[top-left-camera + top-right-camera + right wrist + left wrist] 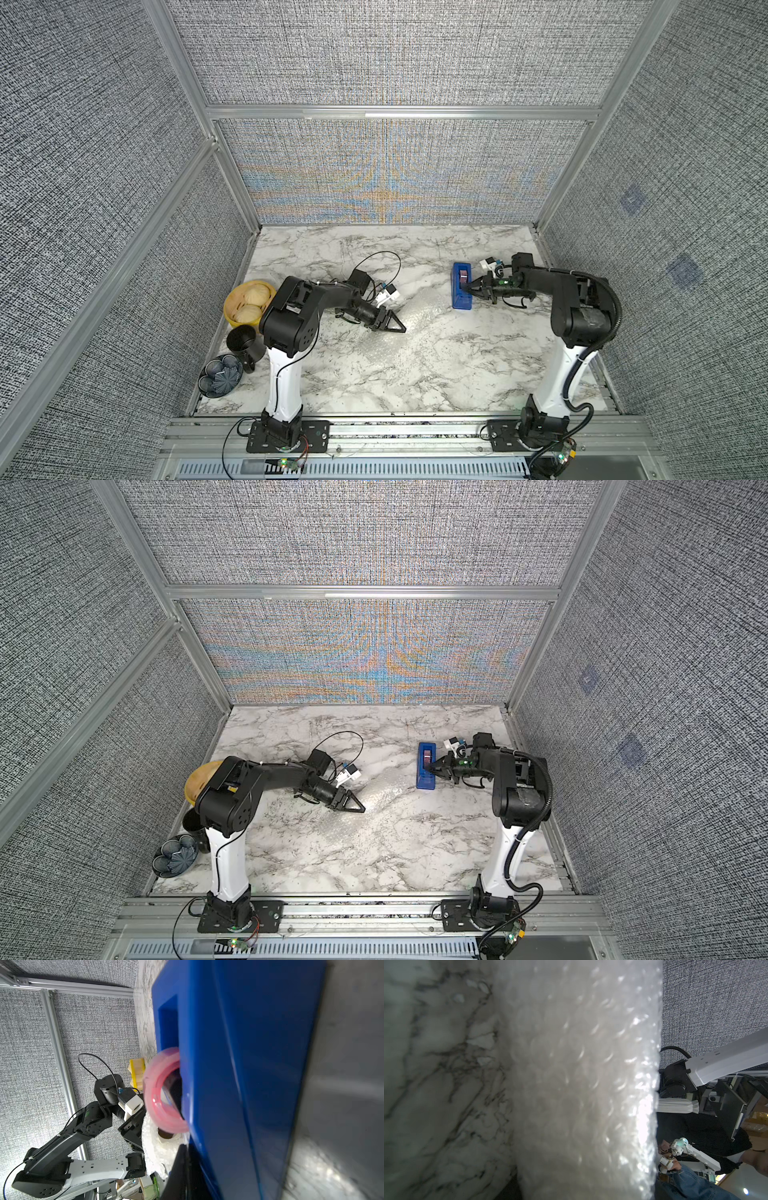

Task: Wrap vases in bubble wrap
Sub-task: Tear off the tape using the Tape Cutter.

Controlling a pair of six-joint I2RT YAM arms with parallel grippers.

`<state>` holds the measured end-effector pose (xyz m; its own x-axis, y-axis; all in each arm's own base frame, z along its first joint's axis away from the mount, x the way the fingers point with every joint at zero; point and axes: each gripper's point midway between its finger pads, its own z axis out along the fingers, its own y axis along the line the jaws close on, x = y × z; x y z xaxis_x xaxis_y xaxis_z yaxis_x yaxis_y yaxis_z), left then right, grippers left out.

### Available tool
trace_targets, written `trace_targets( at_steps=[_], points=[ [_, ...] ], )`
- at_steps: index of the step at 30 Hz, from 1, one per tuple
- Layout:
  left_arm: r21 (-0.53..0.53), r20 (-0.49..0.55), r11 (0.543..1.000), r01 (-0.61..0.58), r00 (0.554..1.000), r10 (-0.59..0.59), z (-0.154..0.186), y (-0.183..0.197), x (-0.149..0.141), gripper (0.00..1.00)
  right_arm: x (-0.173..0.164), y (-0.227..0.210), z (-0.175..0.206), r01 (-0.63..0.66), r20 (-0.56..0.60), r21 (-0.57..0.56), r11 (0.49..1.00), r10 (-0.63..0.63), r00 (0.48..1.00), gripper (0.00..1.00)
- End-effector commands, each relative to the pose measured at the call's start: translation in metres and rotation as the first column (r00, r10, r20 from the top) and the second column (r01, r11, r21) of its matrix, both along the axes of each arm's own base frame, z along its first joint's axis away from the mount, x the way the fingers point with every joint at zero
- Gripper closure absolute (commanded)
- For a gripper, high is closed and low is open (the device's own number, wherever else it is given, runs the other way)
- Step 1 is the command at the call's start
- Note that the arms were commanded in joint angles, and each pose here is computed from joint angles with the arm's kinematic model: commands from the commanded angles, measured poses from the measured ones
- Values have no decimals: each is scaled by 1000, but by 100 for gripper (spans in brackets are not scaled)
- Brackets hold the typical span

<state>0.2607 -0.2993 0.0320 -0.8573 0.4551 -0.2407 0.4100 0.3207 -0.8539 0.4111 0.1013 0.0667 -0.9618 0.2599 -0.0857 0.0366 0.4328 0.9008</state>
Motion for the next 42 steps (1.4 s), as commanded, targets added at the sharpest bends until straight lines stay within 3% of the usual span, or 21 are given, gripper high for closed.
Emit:
trace_targets(
  at_steps=[1,12,20,25,29,32,36,39,42],
  points=[
    [322,108,944,-74,993,41,-55,36,12,40,10,-2,24,43,40,84,996,-46,998,100],
    [328,112,941,-80,993,45,-55,37,13,40,33,-5,86,91,106,209,974,-115,988,100],
    [326,112,942,-77,993,43,-54,37,11,40,23,-6,52,119,-22,162,980,-117,993,100],
    [322,117,943,-77,992,41,-53,38,11,40,-4,5,51,133,-70,172,976,-123,990,100],
    [318,106,945,-76,993,45,-57,36,11,40,-31,5,9,206,-216,194,959,-163,963,100],
    [321,106,944,-76,993,44,-58,37,10,40,-18,9,45,266,-206,297,917,-211,956,100],
    [328,121,941,-77,992,39,-57,37,12,40,-15,7,71,279,-193,296,914,-229,954,100],
    [339,137,937,-83,990,38,-57,39,14,40,-11,10,97,281,-149,381,881,-241,959,100],
    [333,147,939,-90,988,42,-59,38,16,40,-19,8,78,272,-169,321,907,-227,959,100]
  ],
)
